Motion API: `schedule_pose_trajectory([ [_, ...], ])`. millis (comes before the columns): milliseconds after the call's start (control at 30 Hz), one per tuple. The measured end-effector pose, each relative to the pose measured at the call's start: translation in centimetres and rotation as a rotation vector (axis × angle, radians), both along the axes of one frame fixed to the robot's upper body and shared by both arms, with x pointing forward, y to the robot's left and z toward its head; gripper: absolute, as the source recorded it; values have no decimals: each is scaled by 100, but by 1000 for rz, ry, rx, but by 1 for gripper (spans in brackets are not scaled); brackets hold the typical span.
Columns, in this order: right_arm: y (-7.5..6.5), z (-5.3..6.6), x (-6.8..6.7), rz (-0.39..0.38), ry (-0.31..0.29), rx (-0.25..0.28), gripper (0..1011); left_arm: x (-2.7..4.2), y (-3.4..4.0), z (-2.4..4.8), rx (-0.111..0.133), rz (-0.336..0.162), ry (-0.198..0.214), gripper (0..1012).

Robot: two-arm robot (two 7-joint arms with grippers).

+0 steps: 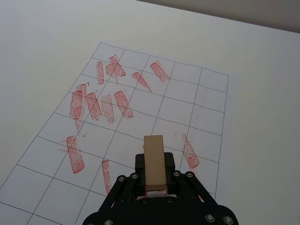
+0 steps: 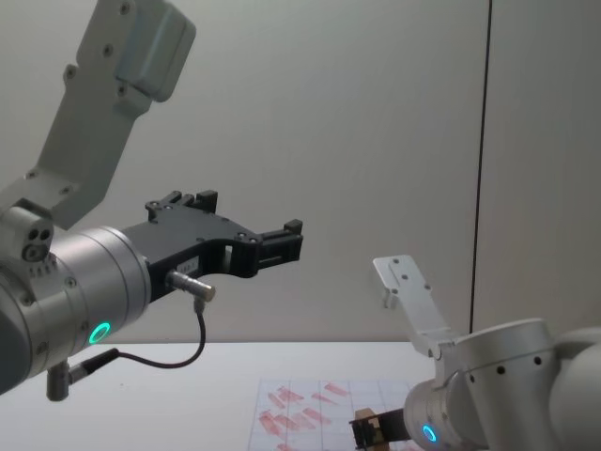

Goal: Use the one hand to pick up the stamp and affix it onto the A4 paper.

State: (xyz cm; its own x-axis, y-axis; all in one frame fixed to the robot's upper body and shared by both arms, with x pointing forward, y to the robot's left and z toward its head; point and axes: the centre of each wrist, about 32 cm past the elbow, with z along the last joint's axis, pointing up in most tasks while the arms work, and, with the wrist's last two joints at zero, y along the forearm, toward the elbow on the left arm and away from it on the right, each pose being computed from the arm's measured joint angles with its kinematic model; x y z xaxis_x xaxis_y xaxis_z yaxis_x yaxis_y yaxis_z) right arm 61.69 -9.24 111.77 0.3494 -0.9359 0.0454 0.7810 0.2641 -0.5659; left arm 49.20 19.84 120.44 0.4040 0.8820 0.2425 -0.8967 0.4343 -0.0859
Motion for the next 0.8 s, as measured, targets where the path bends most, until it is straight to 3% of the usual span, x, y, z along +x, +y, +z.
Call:
schedule_pose_trajectory([
  [400, -23, 84, 9, -19, -51, 25, 219, 0, 0, 0, 0, 0, 0, 993],
  [800, -83, 527, -4, -53, -189, 96, 218, 0, 0, 0, 0, 0, 0, 993],
])
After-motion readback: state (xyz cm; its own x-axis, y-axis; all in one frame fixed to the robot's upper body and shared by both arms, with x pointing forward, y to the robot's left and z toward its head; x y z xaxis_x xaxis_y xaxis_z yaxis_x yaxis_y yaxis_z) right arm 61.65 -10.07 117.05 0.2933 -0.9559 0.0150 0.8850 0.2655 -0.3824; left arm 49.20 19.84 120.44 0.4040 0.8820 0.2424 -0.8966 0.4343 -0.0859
